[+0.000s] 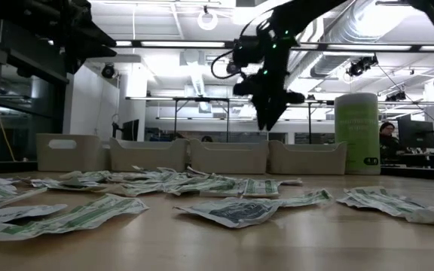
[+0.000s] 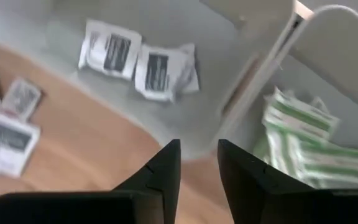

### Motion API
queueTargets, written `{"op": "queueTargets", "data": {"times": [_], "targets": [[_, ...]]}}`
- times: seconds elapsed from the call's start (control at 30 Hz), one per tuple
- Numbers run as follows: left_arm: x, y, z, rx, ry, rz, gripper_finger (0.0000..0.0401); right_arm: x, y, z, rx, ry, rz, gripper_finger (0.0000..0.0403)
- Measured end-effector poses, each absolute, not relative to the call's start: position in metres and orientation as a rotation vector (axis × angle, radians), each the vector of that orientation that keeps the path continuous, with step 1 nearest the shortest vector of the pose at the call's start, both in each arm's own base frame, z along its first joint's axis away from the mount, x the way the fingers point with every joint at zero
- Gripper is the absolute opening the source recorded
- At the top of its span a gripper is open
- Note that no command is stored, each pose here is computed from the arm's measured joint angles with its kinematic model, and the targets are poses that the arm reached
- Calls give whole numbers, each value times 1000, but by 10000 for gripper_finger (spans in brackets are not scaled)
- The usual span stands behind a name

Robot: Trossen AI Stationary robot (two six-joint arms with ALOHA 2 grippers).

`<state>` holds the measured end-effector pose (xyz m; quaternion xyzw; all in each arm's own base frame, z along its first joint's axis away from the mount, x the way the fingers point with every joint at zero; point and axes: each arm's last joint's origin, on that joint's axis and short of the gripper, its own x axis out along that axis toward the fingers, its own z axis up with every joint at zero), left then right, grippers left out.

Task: Pick & Place First Aid Supplies
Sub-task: Put the green bandage into the right gray bin

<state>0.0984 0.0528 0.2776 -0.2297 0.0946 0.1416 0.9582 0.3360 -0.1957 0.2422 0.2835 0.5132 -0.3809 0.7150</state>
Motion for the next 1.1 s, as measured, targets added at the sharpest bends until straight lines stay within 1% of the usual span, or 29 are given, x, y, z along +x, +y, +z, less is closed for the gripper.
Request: {"op": "queueTargets", "data": {"times": [0.17, 0.27, 0.37, 0.5, 0.73, 0.93, 1.1], "targets": [[98, 52, 277, -446, 205, 259, 112, 323, -182, 261, 605, 1181, -824, 101], [99, 52, 277, -435, 207, 243, 112, 320, -173, 268, 587, 1218, -775, 101], [99, 51, 277, -433, 210, 216, 112, 317, -160, 270, 574, 1295, -708, 101], [99, 50, 277, -424, 219, 174, 112, 317, -138, 268, 585, 1417, -539, 101], [98, 47, 273, -428, 268, 121, 112, 326, -81, 253, 599, 1548, -262, 101], [97, 46, 270, -428, 298, 81, 112, 328, -22, 238, 494, 1648, -141, 101], [97, 45, 269, -434, 311, 76, 112, 330, 24, 236, 367, 1650, -59, 101]]}}
